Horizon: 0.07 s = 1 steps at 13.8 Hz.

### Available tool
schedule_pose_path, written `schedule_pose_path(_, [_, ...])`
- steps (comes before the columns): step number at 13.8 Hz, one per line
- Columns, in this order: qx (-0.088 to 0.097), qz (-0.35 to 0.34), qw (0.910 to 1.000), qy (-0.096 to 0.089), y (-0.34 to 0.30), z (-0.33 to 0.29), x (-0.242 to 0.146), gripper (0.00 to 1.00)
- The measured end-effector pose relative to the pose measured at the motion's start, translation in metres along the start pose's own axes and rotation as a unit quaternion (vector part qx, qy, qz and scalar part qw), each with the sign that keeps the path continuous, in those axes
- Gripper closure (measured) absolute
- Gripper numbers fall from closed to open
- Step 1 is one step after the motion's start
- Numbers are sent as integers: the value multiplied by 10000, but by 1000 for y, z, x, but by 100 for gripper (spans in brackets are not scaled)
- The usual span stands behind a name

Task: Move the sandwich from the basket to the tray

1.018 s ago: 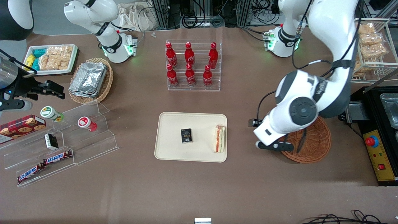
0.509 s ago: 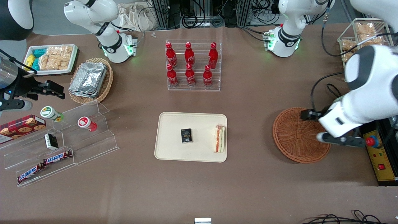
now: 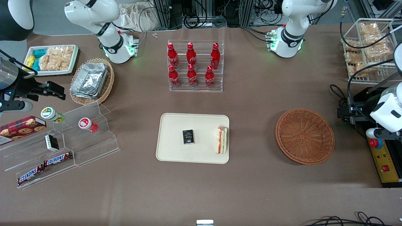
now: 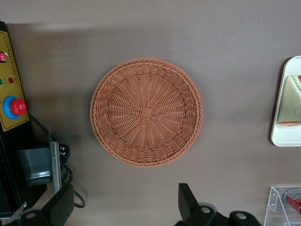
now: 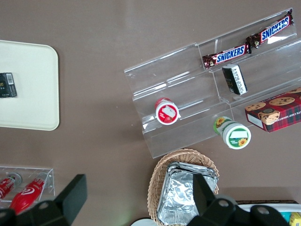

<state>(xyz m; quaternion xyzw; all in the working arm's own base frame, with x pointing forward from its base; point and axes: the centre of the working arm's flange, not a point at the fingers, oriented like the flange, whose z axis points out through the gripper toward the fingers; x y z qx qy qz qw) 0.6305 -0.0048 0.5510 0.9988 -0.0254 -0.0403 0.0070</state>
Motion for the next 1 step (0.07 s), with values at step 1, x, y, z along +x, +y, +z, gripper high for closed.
schedule_pose_path(1, [-1,-55,10000,-2,1,0,0,0])
